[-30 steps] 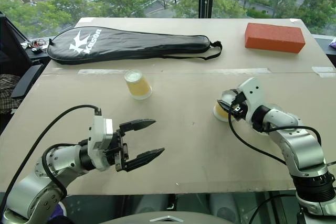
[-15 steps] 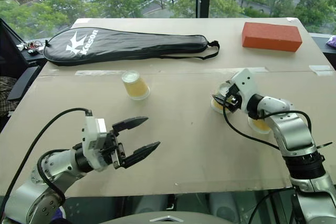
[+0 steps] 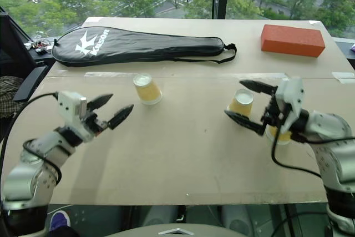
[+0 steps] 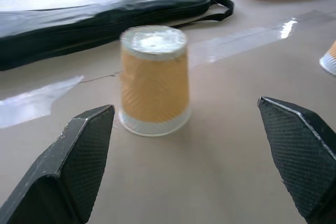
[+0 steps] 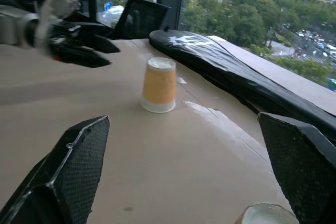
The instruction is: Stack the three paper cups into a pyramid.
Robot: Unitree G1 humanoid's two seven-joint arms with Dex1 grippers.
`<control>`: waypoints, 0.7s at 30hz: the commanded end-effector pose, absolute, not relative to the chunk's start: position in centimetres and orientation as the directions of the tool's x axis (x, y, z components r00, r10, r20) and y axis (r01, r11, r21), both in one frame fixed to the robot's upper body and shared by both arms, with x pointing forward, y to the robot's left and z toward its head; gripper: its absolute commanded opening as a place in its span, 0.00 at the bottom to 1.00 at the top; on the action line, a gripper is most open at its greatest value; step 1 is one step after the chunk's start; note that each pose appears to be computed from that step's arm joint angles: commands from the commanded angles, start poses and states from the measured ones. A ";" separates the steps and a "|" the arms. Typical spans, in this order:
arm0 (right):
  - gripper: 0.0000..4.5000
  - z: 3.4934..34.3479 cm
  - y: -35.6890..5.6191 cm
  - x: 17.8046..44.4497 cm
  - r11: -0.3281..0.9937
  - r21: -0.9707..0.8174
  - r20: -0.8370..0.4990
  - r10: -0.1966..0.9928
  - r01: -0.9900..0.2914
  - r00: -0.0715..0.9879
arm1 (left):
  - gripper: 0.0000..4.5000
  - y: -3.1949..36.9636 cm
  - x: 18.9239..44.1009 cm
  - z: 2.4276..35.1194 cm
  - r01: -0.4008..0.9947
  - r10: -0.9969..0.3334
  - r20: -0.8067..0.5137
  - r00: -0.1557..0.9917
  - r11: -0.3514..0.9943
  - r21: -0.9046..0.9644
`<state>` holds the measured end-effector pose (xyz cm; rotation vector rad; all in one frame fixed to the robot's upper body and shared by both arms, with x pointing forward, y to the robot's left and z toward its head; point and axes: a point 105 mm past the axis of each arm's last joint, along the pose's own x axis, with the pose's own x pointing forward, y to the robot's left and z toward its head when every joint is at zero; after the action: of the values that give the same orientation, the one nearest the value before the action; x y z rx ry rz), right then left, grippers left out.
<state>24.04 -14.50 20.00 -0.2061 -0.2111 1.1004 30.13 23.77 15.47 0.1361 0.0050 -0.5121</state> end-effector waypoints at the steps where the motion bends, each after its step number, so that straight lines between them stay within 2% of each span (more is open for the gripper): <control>1: 0.99 20.5 -14.8 21.5 0.466 -0.302 0.095 0.883 -0.832 0.460 | 1.00 24.3 32.2 16.2 0.506 -0.504 -0.059 0.862 0.847 0.160; 4: 0.99 18.3 -15.4 19.8 0.531 -0.282 0.041 0.839 -0.799 0.543 | 1.00 23.7 34.3 16.6 0.550 -0.546 -0.076 0.835 0.818 0.170; 7: 0.99 17.2 -16.0 18.7 0.612 -0.252 0.047 0.781 -0.749 0.623 | 1.00 22.5 35.9 16.6 0.602 -0.594 -0.100 0.798 0.780 0.169; 10: 0.99 16.4 -16.1 17.9 0.656 -0.242 0.038 0.743 -0.715 0.668 | 1.00 21.1 36.9 16.4 0.668 -0.658 -0.117 0.744 0.729 0.149; 15: 0.99 16.1 -16.4 17.4 0.707 -0.249 0.051 0.692 -0.661 0.721 | 1.00 20.6 38.9 15.1 0.692 -0.671 -0.169 0.722 0.706 0.151; 18: 1.00 15.9 -16.5 17.3 0.723 -0.256 0.048 0.673 -0.642 0.738 | 0.81 20.4 39.2 14.8 0.715 -0.693 -0.176 0.699 0.680 0.161; 20: 1.00 15.8 -16.6 17.2 0.736 -0.257 0.048 0.656 -0.626 0.753 | 0.60 19.8 38.9 15.4 0.748 -0.734 -0.145 0.664 0.648 0.145; 21: 1.00 15.7 -16.6 17.2 0.742 -0.256 0.047 0.649 -0.619 0.759 | 0.53 19.4 38.7 15.7 0.766 -0.755 -0.130 0.642 0.627 0.144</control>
<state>17.56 -17.13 14.69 -0.2039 -0.0867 0.6987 38.80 20.08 13.98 0.1804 0.1273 -0.8239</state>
